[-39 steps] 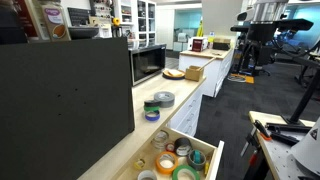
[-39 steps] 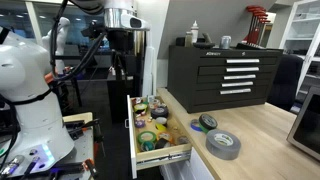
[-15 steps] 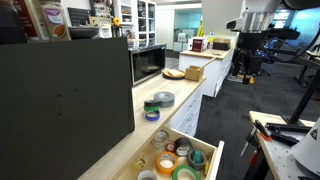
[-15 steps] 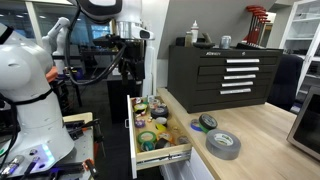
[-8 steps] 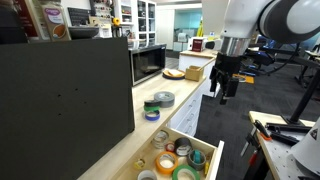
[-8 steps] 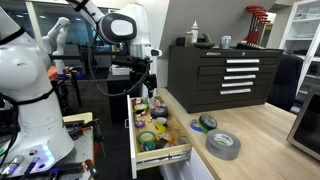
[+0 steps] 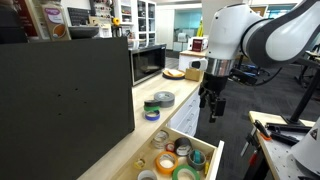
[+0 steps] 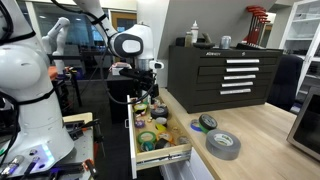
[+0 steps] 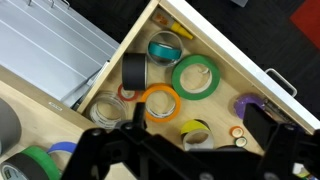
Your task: Take the orange masking tape out of the open drawer and place it on top of the grey masking tape on the counter
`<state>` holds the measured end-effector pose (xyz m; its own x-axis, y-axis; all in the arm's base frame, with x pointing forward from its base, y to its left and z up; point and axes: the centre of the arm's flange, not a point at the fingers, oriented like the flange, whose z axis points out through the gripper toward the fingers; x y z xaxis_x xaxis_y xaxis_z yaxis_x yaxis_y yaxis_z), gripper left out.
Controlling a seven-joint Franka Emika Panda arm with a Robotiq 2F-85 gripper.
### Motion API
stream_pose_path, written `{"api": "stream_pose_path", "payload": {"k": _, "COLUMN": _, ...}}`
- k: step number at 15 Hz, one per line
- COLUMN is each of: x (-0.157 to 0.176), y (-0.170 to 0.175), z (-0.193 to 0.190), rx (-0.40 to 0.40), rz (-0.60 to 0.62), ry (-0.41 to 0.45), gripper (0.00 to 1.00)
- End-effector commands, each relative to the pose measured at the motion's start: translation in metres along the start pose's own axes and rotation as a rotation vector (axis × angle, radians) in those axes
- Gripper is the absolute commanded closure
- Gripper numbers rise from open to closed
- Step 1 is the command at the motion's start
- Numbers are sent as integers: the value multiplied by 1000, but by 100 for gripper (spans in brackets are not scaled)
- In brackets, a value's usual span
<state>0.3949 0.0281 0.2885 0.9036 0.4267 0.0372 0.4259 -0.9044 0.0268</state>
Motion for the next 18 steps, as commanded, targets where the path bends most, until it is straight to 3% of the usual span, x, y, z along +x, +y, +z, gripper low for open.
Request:
{"api": "stream_pose_path", "payload": {"k": 1, "x": 0, "y": 0, "z": 0, "rx": 0, "rz": 1, "ry": 0, "gripper": 0}}
{"api": "stream_pose_path", "payload": {"k": 5, "x": 0, "y": 1, "z": -1, "rx": -1, "rz": 3, "ry": 1, "gripper": 0}}
{"api": "stream_pose_path", "payload": {"k": 9, "x": -1, "y": 1, "z": 46, "rx": 19, "rz": 18, "ry": -4, "gripper": 0}}
{"api": "stream_pose_path", "payload": {"k": 18, "x": 47, "y": -19, "z": 128, "rx": 84, "rz": -2, "ry": 67, "gripper": 0}}
